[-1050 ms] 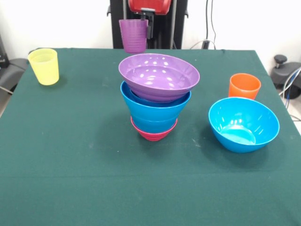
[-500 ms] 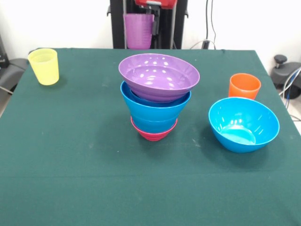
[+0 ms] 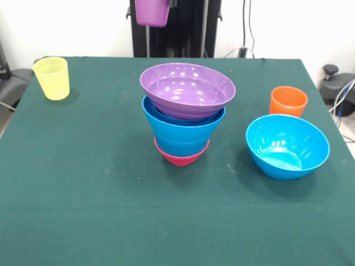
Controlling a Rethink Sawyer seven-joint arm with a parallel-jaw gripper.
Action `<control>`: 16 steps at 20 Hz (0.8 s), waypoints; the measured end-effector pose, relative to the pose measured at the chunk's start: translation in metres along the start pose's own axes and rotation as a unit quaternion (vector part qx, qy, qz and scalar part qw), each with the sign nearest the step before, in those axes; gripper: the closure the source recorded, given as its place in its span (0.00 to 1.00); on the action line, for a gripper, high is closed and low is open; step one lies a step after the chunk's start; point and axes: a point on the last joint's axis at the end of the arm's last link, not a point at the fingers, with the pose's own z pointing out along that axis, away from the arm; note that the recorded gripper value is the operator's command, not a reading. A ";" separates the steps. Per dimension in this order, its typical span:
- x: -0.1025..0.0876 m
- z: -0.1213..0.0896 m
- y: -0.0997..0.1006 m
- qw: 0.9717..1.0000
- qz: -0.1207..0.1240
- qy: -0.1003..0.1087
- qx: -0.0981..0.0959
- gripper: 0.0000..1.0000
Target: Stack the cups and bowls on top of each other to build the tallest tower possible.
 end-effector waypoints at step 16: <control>-0.037 -0.010 0.048 0.999 -0.028 -0.025 -0.024 1.00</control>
